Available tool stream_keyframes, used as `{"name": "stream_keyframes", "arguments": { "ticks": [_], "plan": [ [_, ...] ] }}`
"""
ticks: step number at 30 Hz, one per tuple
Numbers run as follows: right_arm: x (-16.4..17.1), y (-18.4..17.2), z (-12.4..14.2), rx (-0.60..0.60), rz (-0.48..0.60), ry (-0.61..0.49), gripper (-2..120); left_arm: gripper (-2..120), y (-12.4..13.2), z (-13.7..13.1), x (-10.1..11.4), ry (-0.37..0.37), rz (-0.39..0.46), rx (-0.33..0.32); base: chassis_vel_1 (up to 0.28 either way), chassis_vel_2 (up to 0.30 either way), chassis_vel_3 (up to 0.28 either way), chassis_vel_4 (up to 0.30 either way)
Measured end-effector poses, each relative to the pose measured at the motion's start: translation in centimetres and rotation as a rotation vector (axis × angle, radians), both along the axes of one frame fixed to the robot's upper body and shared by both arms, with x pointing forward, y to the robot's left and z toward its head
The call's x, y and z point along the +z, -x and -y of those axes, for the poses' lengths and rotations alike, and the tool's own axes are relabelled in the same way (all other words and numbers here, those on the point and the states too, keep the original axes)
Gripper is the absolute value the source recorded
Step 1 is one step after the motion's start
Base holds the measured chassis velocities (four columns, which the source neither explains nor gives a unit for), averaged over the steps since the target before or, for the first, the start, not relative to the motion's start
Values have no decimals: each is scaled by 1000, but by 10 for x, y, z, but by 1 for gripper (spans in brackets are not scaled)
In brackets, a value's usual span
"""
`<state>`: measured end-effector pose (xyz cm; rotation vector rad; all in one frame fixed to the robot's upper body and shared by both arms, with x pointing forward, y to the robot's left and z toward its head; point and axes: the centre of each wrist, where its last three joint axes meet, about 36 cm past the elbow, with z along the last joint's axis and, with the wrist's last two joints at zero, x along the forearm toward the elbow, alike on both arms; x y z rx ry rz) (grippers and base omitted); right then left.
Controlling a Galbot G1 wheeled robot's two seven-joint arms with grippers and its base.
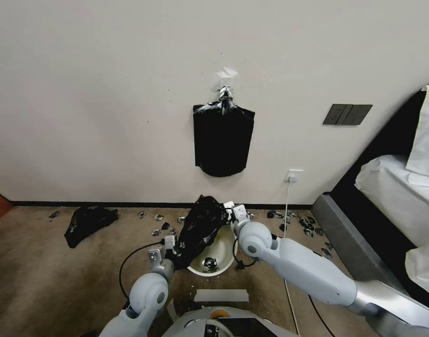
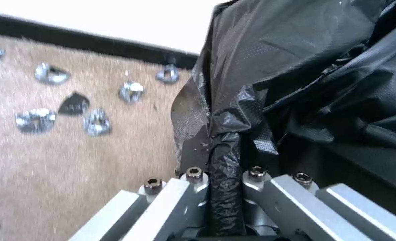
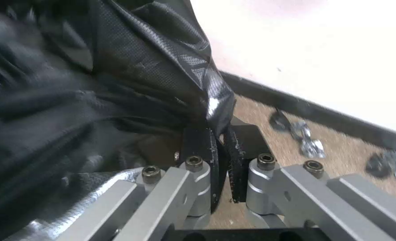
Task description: Place a trash bag onto the trash bin.
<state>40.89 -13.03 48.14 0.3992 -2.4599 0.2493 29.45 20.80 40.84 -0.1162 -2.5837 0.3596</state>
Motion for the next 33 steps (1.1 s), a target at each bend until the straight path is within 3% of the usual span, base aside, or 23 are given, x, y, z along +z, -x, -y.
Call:
{"name": "stream_keyframes", "arguments": {
  "ticks": [18,33],
  "plan": [
    [-10,24,32,-5,-99,-21,7,1,-8,-7,11,71,111,53,0,0,0,0],
    [-25,58,16,41,-133,-52,7,1,-23,-6,11,117,149,142,0,0,0,0]
  ]
}}
